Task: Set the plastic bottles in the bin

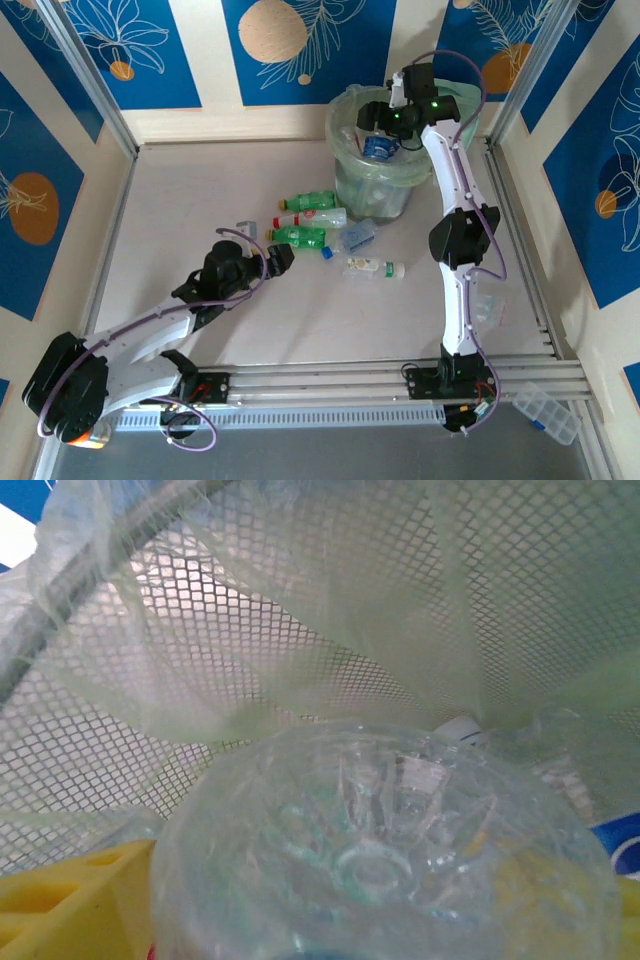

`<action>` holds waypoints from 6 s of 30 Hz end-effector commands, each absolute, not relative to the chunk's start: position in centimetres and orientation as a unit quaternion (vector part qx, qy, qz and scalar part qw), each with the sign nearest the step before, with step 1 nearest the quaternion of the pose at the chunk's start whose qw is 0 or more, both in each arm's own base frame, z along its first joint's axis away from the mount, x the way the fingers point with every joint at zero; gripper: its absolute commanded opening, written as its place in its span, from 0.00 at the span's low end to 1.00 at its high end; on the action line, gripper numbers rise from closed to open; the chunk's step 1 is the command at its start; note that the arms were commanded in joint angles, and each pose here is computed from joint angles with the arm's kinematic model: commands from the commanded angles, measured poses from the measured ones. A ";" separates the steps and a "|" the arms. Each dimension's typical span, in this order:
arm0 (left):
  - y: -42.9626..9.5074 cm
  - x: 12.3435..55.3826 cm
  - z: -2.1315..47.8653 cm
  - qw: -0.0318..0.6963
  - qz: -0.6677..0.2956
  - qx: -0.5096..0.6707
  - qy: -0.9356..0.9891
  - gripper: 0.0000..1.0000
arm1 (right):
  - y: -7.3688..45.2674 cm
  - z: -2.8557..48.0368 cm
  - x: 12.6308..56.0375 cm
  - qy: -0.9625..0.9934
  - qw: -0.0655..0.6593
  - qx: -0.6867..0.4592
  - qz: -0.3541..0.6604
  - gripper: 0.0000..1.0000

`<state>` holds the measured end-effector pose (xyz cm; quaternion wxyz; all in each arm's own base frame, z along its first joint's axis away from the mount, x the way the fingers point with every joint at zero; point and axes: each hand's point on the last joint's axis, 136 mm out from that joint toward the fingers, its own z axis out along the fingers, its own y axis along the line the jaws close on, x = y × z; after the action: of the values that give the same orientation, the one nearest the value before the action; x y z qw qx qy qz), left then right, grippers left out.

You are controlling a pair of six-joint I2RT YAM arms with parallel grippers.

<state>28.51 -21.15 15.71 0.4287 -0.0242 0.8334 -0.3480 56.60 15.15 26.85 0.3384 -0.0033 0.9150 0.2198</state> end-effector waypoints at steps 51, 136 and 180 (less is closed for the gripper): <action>-16.0 31.2 13.1 0.395 -0.221 -0.253 0.855 0.94 | 17.9 19.6 28.0 0.837 0.475 0.140 0.231 0.56; -20.3 40.1 8.8 0.382 -0.290 -0.301 0.824 0.30 | 20.5 22.0 26.9 0.816 0.493 0.033 0.299 0.52; -28.9 22.2 30.5 0.473 -0.643 0.207 0.565 0.29 | 31.7 25.9 18.0 0.670 0.364 -0.266 0.590 0.87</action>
<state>23.81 -28.77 28.49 0.4637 0.1792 0.6129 -0.6142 19.55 30.68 22.98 0.3765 -0.2337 0.7183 0.5364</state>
